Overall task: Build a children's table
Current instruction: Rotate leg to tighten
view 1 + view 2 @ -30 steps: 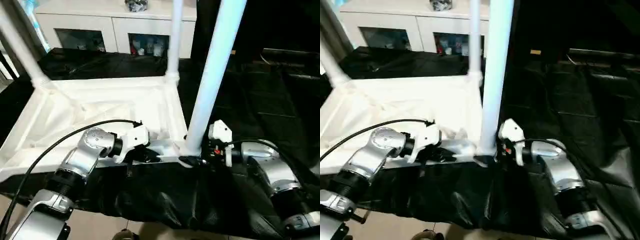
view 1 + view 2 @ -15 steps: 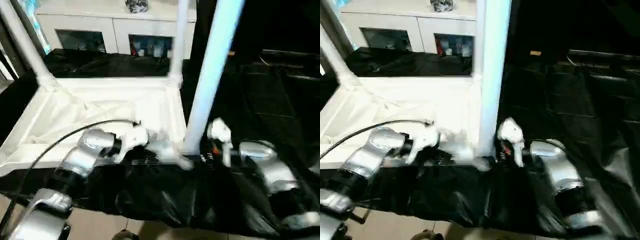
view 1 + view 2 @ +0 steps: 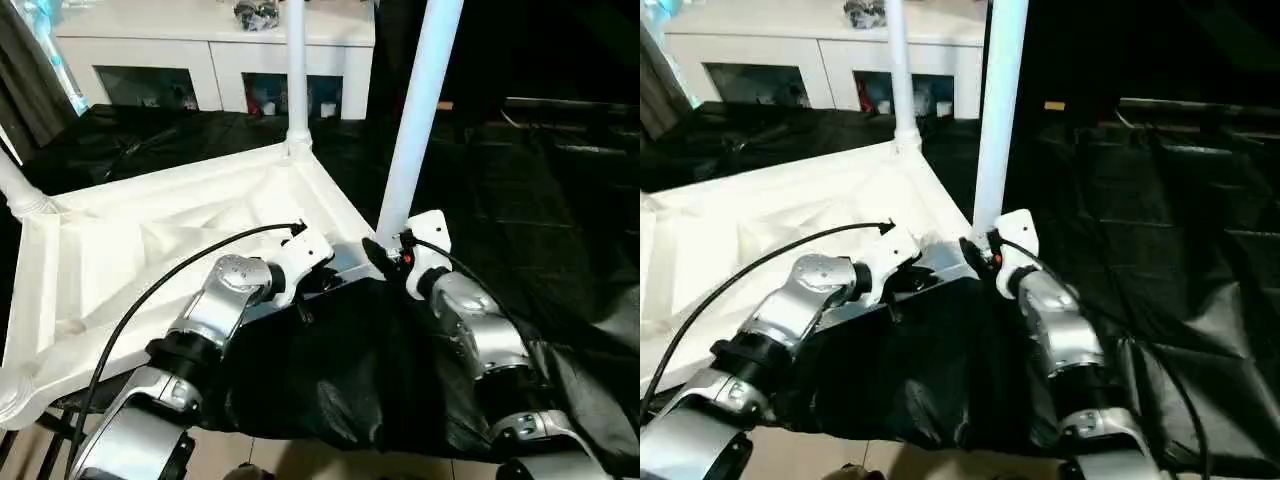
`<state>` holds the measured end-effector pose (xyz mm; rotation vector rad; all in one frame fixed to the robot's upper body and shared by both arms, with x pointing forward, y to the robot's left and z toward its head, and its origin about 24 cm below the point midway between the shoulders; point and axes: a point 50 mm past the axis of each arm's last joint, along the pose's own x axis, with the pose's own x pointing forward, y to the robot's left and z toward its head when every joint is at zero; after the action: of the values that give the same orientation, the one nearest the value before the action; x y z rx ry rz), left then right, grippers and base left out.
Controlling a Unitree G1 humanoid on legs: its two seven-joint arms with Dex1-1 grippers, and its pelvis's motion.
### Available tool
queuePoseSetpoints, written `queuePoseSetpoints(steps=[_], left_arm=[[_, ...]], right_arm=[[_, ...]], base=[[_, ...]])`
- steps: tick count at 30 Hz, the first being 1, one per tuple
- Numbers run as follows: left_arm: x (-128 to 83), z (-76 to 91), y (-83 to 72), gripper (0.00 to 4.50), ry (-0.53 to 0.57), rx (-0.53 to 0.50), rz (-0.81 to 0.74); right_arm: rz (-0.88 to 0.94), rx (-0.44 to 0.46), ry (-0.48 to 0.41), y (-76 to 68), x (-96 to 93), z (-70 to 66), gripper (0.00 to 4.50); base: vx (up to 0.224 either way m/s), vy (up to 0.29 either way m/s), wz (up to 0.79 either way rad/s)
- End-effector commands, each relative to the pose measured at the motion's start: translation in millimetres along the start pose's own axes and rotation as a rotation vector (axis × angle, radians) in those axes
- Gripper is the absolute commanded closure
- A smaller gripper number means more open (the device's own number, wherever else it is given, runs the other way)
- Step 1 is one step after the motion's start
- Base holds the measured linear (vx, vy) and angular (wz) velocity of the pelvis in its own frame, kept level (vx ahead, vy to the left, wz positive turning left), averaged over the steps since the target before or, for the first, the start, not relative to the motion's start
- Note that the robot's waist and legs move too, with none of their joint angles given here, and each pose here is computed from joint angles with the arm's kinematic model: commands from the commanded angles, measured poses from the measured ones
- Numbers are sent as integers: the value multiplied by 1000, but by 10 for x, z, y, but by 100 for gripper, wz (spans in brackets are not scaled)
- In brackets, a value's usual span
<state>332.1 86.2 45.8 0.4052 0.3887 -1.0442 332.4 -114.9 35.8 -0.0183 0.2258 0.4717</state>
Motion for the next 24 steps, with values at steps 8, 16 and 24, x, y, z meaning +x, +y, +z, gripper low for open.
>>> queuePoseSetpoints(steps=[8,16,24], left_arm=[[-45,170,-46,450,-105,88,-82],[-276,47,-34,450,-96,130,-228],[-491,-72,20,450,-45,158,-311]], right_arm=[[254,-80,14,243,-16,-36,57],[568,-211,53,129,-261,18,57],[835,-290,185,86,-509,-45,57]], base=[[0,0,0],[0,0,0],[0,0,0]])
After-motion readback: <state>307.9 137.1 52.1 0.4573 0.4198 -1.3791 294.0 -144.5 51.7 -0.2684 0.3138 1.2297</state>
